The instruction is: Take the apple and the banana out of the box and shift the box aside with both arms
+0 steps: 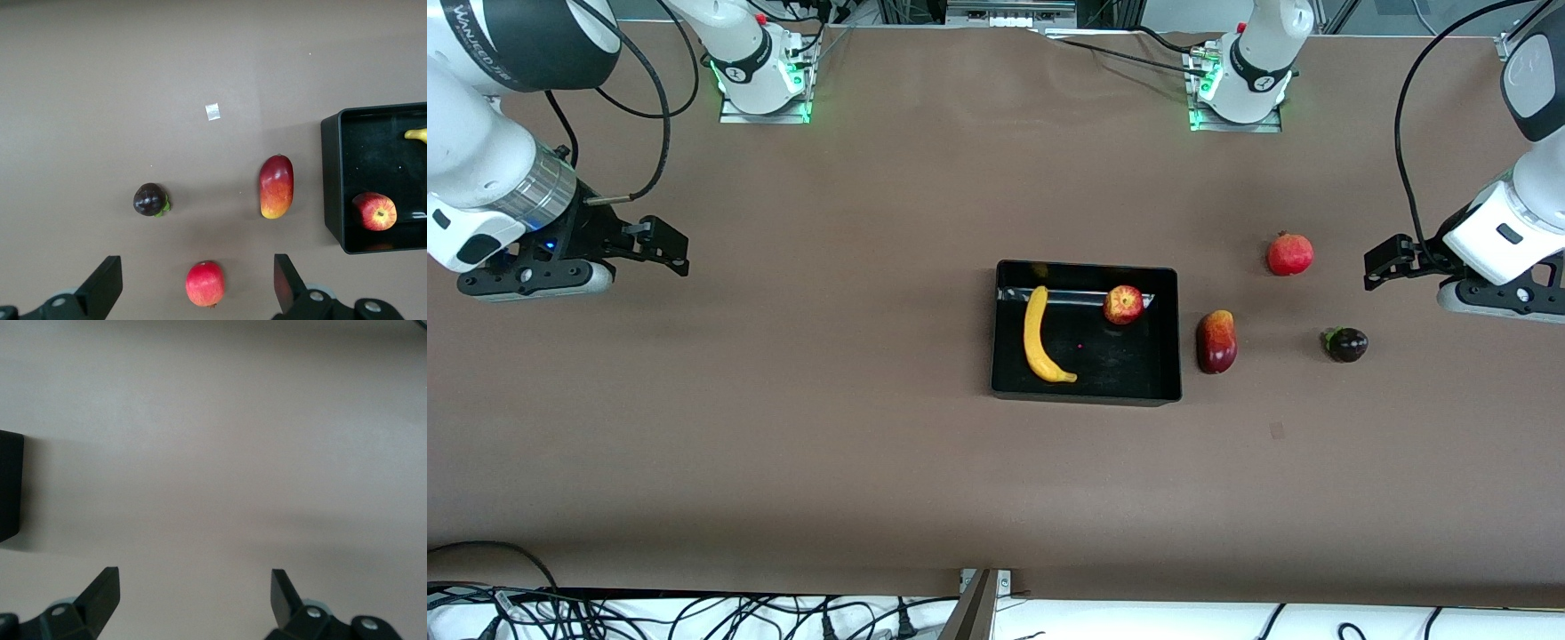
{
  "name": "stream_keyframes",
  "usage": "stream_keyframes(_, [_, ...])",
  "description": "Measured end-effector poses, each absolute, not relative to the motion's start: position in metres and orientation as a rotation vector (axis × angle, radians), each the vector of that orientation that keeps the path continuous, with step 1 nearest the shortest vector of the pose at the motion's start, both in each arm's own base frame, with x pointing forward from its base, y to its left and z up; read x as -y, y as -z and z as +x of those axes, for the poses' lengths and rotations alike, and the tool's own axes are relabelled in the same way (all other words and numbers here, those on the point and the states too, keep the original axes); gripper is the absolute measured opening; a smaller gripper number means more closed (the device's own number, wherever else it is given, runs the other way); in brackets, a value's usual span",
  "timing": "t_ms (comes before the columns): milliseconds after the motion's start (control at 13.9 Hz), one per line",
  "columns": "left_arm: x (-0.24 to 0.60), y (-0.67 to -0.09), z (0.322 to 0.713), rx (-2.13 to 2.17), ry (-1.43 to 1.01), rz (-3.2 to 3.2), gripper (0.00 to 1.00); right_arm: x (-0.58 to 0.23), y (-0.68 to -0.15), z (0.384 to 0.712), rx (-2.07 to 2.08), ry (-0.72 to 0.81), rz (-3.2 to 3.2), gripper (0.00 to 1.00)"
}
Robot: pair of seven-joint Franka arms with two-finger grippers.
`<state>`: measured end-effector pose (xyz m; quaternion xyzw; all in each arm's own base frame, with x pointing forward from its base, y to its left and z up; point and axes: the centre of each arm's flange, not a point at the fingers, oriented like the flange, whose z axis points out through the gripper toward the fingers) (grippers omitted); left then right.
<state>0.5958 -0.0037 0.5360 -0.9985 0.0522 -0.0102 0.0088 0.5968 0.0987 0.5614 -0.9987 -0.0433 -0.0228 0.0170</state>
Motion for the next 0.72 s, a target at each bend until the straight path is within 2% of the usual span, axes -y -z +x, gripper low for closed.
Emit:
stream_keyframes(361, [0.005, -0.533, 0.595, -0.182, 0.021, -3.119, 1.0, -0.098, -0.561, 0.597, 0.132, 0.071, -3.104, 1.0])
stream_keyframes(721, [0.012, -0.516, 0.587, -0.202, -0.108, -3.119, 1.0, -0.097, -0.561, 0.597, 0.13, 0.071, -3.105, 1.0])
